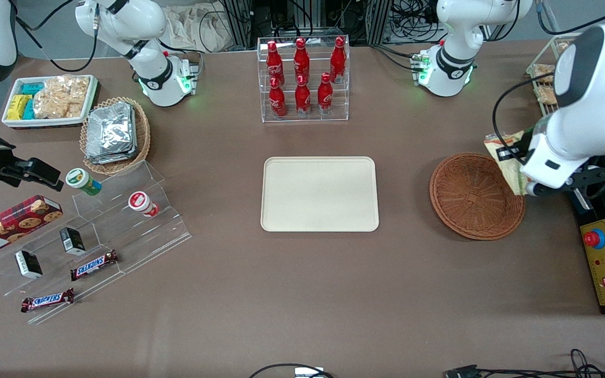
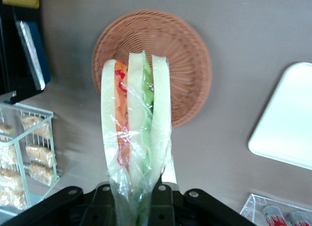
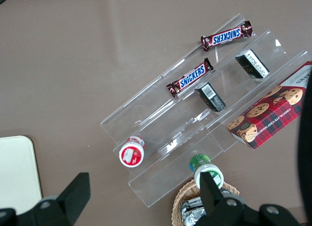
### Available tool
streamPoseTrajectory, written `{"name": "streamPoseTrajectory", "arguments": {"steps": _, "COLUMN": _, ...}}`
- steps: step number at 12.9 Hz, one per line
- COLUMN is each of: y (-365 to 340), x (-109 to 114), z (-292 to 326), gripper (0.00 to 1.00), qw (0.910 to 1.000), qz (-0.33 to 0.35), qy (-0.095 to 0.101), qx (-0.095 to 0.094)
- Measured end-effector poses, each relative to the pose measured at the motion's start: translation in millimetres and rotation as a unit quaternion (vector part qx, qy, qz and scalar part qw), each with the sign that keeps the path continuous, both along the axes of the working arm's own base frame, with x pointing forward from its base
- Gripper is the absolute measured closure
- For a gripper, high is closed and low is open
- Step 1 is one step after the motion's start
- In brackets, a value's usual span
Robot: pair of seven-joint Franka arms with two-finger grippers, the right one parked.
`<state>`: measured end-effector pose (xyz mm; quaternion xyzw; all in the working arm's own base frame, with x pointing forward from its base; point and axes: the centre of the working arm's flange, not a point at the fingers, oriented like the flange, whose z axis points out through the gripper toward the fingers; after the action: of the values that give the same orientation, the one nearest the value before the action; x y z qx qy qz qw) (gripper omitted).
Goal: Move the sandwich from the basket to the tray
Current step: 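Lift the wrapped sandwich up out of the basket with the left gripper, then carry the sandwich over the cream tray with the left gripper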
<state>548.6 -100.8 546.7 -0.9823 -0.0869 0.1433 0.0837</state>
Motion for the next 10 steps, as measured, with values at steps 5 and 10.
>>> {"name": "streamPoseTrajectory", "arguments": {"steps": 5, "y": -124.9, "x": -24.7, "z": 2.9, "gripper": 0.81, "qw": 0.9954, "qz": -0.093, "qy": -0.013, "qx": -0.019}}
{"name": "streamPoseTrajectory", "arguments": {"steps": 10, "y": -235.0, "x": -35.3, "z": -87.0, "gripper": 0.81, "qw": 0.9964, "qz": -0.069, "qy": -0.027, "qx": -0.043}}
